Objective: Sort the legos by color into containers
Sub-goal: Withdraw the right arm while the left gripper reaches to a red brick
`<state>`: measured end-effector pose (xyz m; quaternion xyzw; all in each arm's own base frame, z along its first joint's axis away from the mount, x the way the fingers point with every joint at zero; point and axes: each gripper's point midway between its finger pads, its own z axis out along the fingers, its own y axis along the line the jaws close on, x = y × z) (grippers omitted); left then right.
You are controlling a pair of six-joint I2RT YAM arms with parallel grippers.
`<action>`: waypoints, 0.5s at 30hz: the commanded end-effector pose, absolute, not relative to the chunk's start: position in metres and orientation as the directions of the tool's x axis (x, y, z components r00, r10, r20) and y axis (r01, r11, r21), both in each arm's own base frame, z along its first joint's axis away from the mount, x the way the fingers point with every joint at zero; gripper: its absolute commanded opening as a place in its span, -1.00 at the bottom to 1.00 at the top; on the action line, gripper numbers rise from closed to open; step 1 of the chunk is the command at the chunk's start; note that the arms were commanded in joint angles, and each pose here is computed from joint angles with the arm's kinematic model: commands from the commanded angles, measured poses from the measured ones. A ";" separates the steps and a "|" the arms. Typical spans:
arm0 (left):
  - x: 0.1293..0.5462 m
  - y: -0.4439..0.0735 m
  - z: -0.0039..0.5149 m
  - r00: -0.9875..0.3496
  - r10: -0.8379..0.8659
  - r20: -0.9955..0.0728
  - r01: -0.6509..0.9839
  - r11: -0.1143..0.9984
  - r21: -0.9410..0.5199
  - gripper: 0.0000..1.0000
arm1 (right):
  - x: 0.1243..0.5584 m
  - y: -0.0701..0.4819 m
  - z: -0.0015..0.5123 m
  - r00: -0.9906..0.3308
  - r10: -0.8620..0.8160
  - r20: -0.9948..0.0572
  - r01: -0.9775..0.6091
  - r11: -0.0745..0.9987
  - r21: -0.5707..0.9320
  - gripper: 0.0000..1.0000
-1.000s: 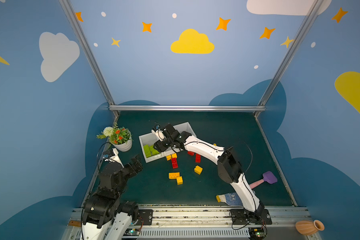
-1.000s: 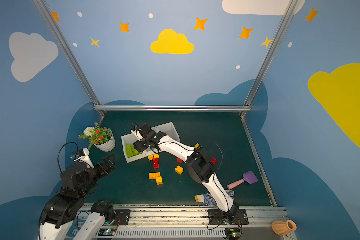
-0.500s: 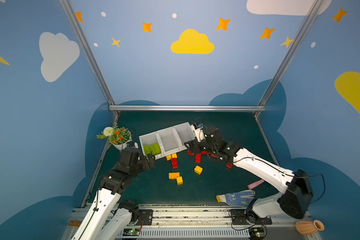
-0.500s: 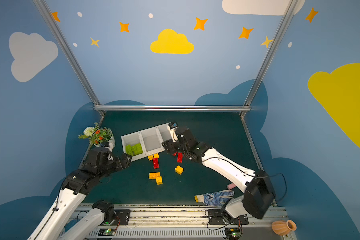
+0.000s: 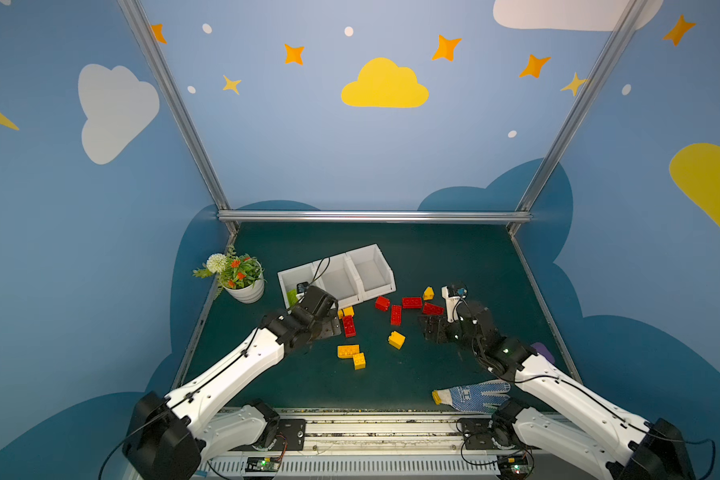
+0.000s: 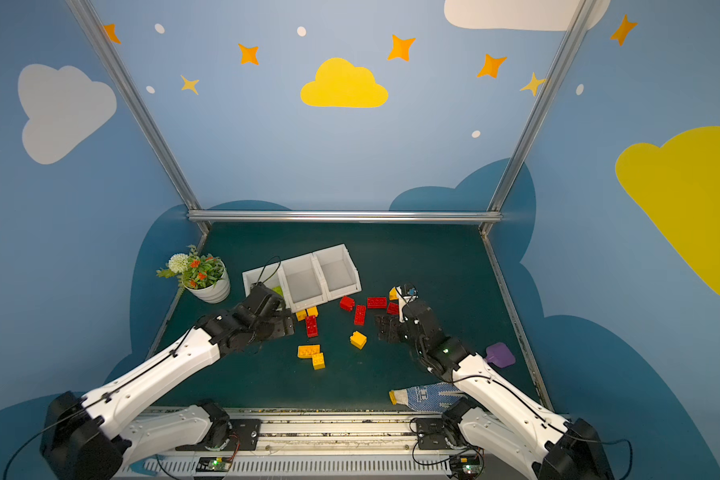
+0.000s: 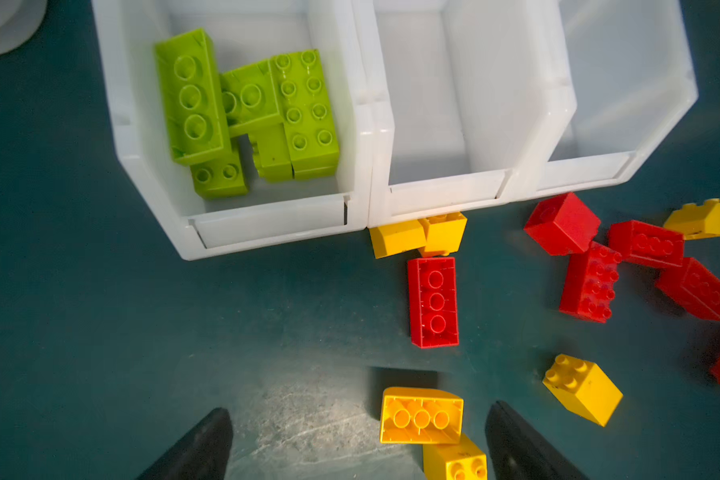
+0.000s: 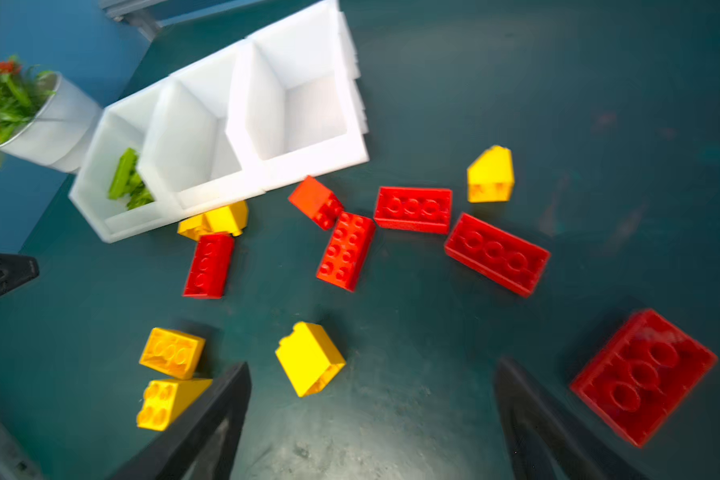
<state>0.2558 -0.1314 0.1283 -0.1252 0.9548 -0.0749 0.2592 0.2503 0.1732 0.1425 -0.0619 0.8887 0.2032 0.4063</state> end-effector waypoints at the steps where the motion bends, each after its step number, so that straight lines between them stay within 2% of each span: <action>1: 0.270 -0.139 0.123 -0.821 -0.319 -0.473 -0.252 0.947 -0.202 0.86 | 0.254 0.156 0.142 -0.615 0.157 -0.773 -0.188 0.922 0.337 0.78; 7: 0.278 -0.155 0.098 -0.852 -0.310 -0.421 -0.274 0.951 -0.147 0.83 | 0.256 0.140 0.132 -0.583 0.189 -0.790 -0.121 0.941 0.315 0.79; 15: 0.288 -0.167 0.073 -0.868 -0.308 -0.390 -0.288 0.951 -0.110 0.83 | 0.258 0.144 0.121 -0.621 0.187 -0.761 -0.107 0.942 0.319 0.80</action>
